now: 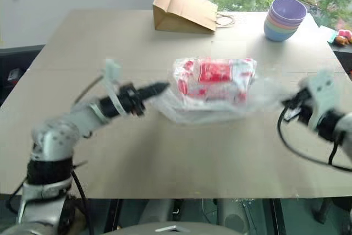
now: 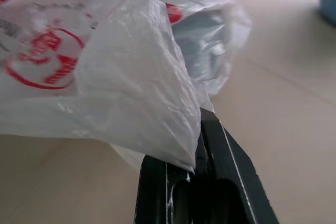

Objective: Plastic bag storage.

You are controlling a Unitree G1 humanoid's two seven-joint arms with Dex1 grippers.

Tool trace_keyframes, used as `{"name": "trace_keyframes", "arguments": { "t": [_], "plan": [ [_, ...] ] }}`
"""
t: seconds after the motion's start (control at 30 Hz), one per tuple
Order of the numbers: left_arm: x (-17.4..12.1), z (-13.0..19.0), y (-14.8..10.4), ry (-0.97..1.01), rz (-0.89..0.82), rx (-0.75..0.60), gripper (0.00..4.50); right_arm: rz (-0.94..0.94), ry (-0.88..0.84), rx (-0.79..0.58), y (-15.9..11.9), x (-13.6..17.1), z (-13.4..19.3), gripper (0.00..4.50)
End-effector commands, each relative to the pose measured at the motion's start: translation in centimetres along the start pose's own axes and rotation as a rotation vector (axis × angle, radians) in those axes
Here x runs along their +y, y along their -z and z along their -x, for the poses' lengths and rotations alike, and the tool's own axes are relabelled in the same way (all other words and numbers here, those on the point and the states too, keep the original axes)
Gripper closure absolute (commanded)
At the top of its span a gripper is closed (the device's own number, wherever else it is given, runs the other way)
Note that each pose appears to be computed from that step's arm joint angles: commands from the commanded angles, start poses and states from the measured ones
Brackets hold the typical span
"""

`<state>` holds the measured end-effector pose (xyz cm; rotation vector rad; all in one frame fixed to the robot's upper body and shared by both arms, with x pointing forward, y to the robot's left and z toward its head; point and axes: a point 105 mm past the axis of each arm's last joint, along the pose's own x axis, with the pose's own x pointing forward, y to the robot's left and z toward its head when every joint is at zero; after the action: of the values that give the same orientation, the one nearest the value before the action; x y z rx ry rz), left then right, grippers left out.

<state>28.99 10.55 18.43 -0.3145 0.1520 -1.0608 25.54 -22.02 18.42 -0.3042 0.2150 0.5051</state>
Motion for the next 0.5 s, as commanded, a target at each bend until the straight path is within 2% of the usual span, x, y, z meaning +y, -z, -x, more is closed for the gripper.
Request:
{"name": "trace_keyframes", "arguments": {
  "t": [0.03,0.1,0.17,0.23,0.27,0.3,0.33,0.4,0.47,0.5],
  "plan": [
    [0.1,0.1,1.1,-0.042,-0.135,0.011,4.49,0.063,0.043,0.016,1.7,1.0,0.4,4.5],
    [0.9,0.8,2.9,-0.073,-0.195,0.08,4.49,0.128,0.096,0.069,3.7,0.6,0.1,4.5],
    [1.6,1.7,3.7,-0.103,-0.274,0.122,4.49,0.184,0.176,0.058,4.5,-0.1,0.0,4.5],
    [1.2,2.5,3.6,-0.068,-0.226,0.105,3.96,0.098,0.099,0.026,5.1,1.0,0.1,4.5],
    [1.0,3.1,3.3,-0.056,-0.221,0.091,3.7,0.057,0.104,0.0,5.2,1.0,0.5,4.06],
    [0.9,3.6,3.1,-0.054,-0.234,0.083,3.37,0.028,0.082,-0.026,5.0,1.3,0.9,3.94],
    [1.0,4.3,2.7,-0.07,-0.233,0.066,2.78,0.024,0.076,-0.04,4.9,1.5,1.5,3.49],
    [0.9,5.6,2.5,-0.089,-0.249,0.064,2.08,0.022,0.041,-0.042,5.0,2.2,2.7,2.77],
    [1.3,7.1,2.5,-0.136,-0.28,0.082,1.0,0.016,0.031,-0.028,5.2,2.4,4.3,1.66],
    [1.5,7.9,2.5,-0.154,-0.294,0.093,0.74,0.017,0.031,-0.014,5.4,2.3,5.1,1.38]
  ]
}}
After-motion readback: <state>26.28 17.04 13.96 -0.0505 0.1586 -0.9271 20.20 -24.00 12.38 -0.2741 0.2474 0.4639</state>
